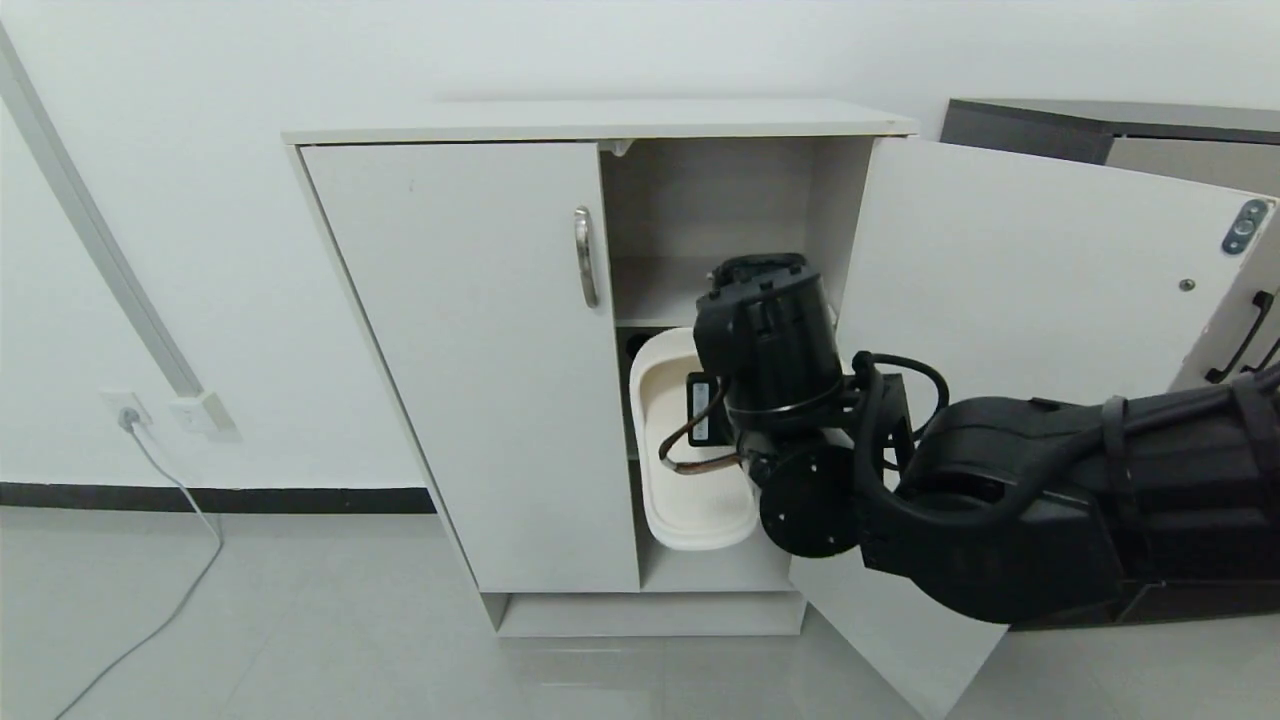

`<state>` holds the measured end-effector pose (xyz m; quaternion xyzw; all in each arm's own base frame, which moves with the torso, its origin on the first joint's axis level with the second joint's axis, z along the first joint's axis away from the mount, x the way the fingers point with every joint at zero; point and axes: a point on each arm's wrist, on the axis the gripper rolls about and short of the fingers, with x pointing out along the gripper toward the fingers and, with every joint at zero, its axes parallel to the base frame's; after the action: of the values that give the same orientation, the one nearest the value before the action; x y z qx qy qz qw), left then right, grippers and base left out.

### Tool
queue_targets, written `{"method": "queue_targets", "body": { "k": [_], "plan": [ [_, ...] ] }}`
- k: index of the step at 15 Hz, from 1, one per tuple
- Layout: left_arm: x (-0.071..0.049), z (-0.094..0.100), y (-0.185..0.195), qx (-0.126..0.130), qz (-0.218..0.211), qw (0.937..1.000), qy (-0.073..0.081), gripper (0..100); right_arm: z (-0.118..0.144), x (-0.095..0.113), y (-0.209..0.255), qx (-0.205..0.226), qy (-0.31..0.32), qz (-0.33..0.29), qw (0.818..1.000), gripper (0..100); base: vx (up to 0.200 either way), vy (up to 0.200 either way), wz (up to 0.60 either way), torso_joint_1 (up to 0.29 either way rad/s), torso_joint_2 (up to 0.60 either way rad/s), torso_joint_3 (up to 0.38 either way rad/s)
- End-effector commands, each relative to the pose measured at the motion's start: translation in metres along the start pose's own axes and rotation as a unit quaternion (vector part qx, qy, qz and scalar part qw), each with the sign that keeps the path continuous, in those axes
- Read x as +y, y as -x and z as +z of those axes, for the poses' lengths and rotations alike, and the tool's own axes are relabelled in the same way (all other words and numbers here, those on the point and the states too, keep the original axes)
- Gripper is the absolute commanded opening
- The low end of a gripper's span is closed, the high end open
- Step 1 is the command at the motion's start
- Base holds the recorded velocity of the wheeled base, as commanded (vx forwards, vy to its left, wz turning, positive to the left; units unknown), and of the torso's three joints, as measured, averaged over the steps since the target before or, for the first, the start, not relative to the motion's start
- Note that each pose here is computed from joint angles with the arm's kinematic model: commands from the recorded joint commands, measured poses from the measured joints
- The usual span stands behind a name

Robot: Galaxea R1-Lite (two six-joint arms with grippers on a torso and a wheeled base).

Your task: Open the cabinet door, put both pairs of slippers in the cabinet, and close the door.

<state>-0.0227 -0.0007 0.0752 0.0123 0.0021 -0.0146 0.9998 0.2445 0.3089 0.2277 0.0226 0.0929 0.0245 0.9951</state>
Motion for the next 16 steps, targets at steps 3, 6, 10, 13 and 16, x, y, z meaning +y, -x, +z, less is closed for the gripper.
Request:
{"method": "queue_targets", "body": {
  "k": [3, 6, 10, 13, 16],
  "plan": [
    [0.0000, 0.0000, 0.0000, 0.000, 0.001, 1.0000, 0.000, 0, 0.0110, 0.0059, -0.0018, -0.014, -0.005, -0.004, 1.000, 0, 0.000, 0.000, 0.00, 0.000, 0.00, 0.000],
    [0.0000, 0.0000, 0.0000, 0.000, 0.000, 1.0000, 0.000, 0, 0.0096, 0.0060, -0.0029, -0.012, -0.003, -0.005, 1.000, 0, 0.067, 0.000, 0.00, -0.001, 0.00, 0.001],
    [0.0000, 0.0000, 0.0000, 0.000, 0.000, 1.0000, 0.000, 0, 0.0094, 0.0050, -0.0046, -0.011, -0.003, -0.008, 1.000, 0, 0.200, 0.000, 0.00, 0.004, 0.01, 0.005],
    [0.0000, 0.0000, 0.0001, -0.001, 0.000, 1.0000, 0.000, 0, 0.0095, 0.0046, -0.0051, -0.012, -0.003, -0.008, 1.000, 0, 0.200, 0.000, 0.00, 0.001, 0.00, 0.001],
    [0.0000, 0.0000, 0.0000, 0.000, 0.000, 1.0000, 0.000, 0, 0.0097, 0.0038, -0.0060, -0.012, -0.003, -0.010, 1.000, 0, 0.200, 0.000, 0.00, 0.002, 0.00, 0.002]
  ]
}}
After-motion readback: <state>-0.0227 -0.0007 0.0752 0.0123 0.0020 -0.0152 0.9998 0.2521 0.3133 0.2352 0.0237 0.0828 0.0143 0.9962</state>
